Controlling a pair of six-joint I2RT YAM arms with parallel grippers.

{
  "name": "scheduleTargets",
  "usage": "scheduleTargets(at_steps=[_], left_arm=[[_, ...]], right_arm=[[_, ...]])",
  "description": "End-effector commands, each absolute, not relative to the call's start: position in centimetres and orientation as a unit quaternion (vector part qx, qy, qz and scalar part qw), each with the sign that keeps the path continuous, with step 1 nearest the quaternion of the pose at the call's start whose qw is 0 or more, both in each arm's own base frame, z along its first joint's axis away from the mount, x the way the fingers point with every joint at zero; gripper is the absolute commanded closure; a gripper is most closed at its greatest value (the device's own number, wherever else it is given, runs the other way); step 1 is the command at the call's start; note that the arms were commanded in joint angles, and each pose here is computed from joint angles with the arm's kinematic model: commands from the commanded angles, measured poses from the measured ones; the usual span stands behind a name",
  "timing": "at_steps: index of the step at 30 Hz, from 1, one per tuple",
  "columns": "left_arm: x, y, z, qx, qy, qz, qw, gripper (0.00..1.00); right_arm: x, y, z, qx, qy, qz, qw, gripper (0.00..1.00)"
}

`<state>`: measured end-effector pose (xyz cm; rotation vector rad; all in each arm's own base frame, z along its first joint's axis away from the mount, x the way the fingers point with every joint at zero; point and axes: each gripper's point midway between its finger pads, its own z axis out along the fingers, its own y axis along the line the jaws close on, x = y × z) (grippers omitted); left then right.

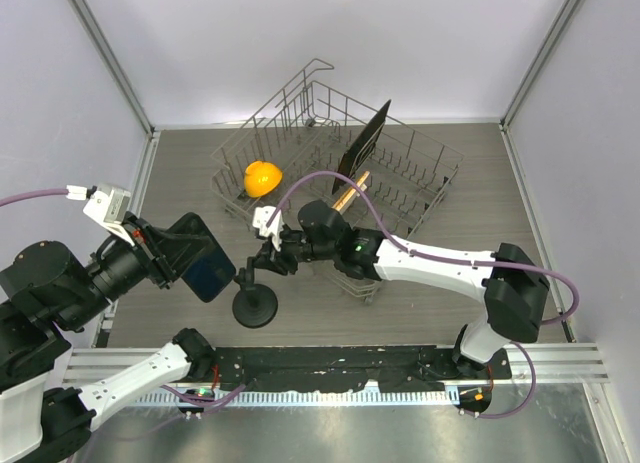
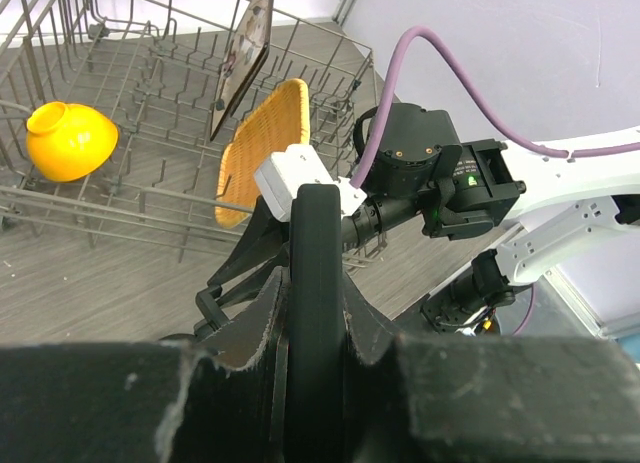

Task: Place the phone on the phone stand

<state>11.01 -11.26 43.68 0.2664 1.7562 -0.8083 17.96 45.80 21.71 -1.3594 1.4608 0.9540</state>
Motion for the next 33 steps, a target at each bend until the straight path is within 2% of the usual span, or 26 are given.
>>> scheduleTargets(at_steps=[1,5,8,9,10,12,16,19,23,28,33], left_arm=[[10.5,-11.3,46.0,0.119,0.712,-0.366,0.587,1.00],[10.5,-11.3,45.9,0.121,0.712,-0.365,0.587,1.00],[10.4,-11.1,45.9,0.122,0.712,-0.364,0.588,1.00],[10.3,-11.0,45.9,0.122,0.711,-0.365,0.588,1.00],[10.3,-11.0,45.9,0.122,0.711,-0.365,0.588,1.00],[10.3,-11.1,45.7,0.121,0.713,-0.365,0.586,1.00],[10.8,-11.5,44.9,0.125,0.724,-0.356,0.577,1.00],[11.4,-11.8,44.0,0.130,0.733,-0.344,0.572,1.00],[12.5,-13.0,42.9,0.136,0.741,-0.338,0.565,1.00],[13.4,-15.0,41.1,0.149,0.755,-0.346,0.537,1.00],[13.0,-16.8,40.9,0.182,0.730,-0.378,0.539,1.00]], right_arm=[[17.7,47.4,24.8,-0.544,0.560,0.406,0.475,0.71],[17.6,47.7,25.0,-0.546,0.558,0.407,0.475,0.72],[17.4,47.8,25.5,-0.544,0.552,0.410,0.481,0.76],[17.3,47.8,25.6,-0.544,0.550,0.410,0.482,0.79],[17.3,47.8,25.7,-0.541,0.551,0.411,0.484,0.88],[17.5,47.8,26.4,-0.530,0.554,0.410,0.494,1.00],[18.4,47.1,27.6,-0.470,0.593,0.394,0.522,1.00],[20.0,45.4,28.0,-0.368,0.653,0.351,0.562,1.00],[21.8,41.1,28.2,-0.227,0.706,0.245,0.625,1.00],[21.9,37.8,28.2,-0.136,0.727,0.215,0.637,1.00],[21.8,36.9,28.0,-0.087,0.745,0.217,0.625,1.00]])
